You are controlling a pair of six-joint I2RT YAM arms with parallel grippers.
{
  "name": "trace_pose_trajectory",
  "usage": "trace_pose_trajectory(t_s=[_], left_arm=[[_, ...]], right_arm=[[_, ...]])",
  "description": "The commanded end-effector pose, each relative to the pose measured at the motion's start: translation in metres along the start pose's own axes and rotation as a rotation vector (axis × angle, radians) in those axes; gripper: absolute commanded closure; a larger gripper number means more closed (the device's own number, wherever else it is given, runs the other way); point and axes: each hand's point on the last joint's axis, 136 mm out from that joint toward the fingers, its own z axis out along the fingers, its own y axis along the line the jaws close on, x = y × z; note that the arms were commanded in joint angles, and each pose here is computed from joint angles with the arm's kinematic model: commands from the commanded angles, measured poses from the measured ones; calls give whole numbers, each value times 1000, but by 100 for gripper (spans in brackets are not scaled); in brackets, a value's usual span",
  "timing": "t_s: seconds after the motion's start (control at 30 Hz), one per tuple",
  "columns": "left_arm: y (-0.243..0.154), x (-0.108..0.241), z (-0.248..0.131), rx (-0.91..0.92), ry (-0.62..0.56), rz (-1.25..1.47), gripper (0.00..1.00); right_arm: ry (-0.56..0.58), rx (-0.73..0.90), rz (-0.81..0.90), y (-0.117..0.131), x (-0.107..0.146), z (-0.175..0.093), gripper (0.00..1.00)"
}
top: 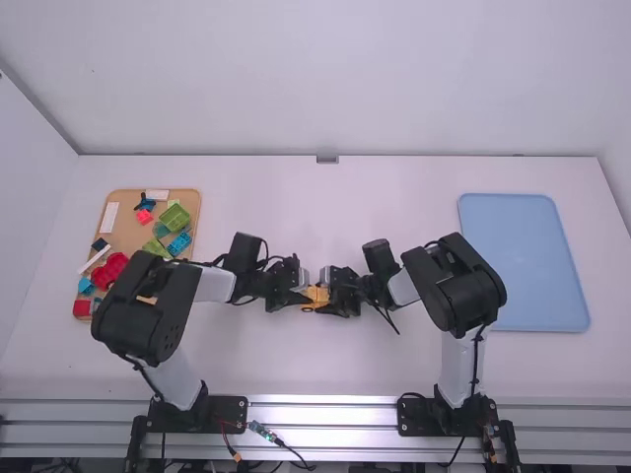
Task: Assemble lego blocks to make yellow taxi
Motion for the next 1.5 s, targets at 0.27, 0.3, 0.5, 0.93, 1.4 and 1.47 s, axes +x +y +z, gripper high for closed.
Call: trace_pose_trajectory(t_s=[0.27, 0.3, 0.5, 0.93, 1.4, 1.47], left_arm=[[0, 10, 0, -24, 68, 63, 98], [1, 12, 0, -29, 80, 63, 98], [0, 9, 0, -20, 70, 62, 98], [-3, 6, 6, -3, 89, 75, 62], [4, -31, -18, -68, 40, 83, 39], [3, -38, -23, -75, 34, 96, 56]], right_arm=[[23, -3, 2, 2, 9, 2, 57], [23, -4, 4, 3, 9, 2, 57], [25, -5, -1, 3, 9, 2, 57], [24, -4, -2, 3, 9, 2, 56], [31, -1, 4, 2, 11, 2, 56], [30, -1, 4, 2, 10, 2, 56]])
